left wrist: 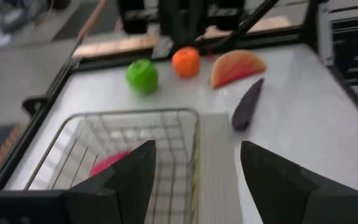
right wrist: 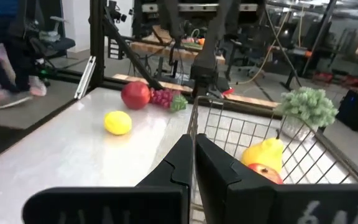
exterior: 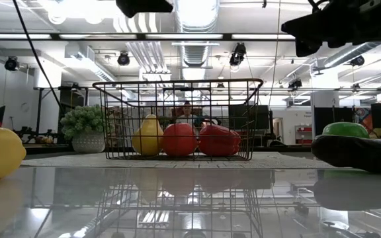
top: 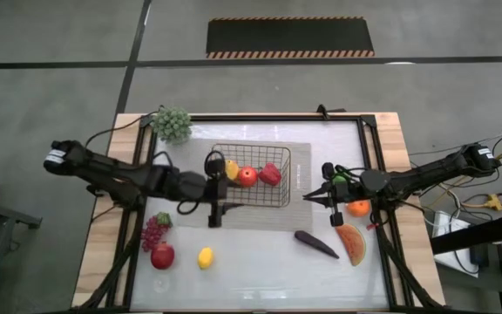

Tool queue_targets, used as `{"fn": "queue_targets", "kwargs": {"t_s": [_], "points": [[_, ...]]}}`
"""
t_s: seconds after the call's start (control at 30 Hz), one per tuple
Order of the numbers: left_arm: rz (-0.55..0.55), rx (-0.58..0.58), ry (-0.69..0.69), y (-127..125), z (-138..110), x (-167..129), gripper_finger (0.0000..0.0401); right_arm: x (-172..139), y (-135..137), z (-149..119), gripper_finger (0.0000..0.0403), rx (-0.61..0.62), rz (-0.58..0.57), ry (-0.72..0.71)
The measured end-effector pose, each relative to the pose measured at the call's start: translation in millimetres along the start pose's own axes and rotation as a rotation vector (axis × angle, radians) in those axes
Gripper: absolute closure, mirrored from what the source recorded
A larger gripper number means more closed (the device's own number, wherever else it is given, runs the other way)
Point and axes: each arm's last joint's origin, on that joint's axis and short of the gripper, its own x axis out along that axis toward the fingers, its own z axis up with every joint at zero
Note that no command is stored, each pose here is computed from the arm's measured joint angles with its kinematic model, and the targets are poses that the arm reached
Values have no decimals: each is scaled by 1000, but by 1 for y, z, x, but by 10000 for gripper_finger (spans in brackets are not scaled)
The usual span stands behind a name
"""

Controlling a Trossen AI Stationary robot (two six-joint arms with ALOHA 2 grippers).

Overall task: Build produce basket
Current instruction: Put the green apple into the wire basket

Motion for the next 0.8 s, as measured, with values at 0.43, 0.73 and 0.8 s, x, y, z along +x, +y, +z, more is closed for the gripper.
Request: {"fn": "queue_targets", "kwargs": {"t_s": [0.43,0.73,0.8], "points": [[-9,36,-19,-5,-13,3,184,0,0,0,394,107,4,4],[2,198,-74,-5,-9,2,184,5,-4,8,394,272,-204,-14],[13,268,-107,-4,-9,3,184,9,-6,14,394,292,-271,12]]}}
